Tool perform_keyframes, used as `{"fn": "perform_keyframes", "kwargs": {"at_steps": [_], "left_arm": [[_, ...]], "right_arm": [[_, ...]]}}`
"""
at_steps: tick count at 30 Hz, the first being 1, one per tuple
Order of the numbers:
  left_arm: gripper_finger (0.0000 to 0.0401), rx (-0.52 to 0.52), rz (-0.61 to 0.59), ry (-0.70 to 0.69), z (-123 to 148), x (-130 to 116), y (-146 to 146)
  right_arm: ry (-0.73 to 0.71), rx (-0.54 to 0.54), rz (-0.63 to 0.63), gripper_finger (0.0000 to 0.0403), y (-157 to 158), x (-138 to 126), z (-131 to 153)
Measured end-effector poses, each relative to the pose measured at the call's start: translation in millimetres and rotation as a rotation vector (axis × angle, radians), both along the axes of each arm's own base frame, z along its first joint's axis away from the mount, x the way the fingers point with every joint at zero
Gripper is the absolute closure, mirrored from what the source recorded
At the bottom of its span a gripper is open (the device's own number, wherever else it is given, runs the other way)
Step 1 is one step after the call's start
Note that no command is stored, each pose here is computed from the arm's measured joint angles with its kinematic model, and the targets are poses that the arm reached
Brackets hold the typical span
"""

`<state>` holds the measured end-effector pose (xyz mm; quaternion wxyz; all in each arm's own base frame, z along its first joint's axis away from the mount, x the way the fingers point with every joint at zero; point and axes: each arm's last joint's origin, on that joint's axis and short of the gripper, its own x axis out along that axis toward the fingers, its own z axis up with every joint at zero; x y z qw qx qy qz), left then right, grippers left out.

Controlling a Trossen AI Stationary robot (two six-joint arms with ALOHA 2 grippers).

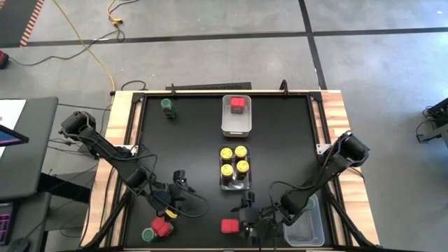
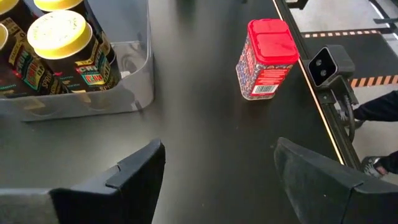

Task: Sort spices by type
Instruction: Put the right red seasoning can into the white bin

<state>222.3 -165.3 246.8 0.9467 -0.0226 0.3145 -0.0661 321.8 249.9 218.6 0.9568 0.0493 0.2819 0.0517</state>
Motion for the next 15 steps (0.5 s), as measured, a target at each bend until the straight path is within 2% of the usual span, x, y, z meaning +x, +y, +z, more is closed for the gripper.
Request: {"fn": "perform_keyframes", "kwargs": {"at_steps": [10,15], "left_arm": [[0.0111,0.011,-0.004,0.016,-1.3,-0.9,0.6],[0.0111,0.015,-0.005,0.023,-1.7,-1.3,0.9]], "right_arm": [[0.03,-0.001,-0.013,0.003,10.9,18.3,2.2],[0.06,0.063,-0.07,0.003,10.9,21.4,-4.6]]}}
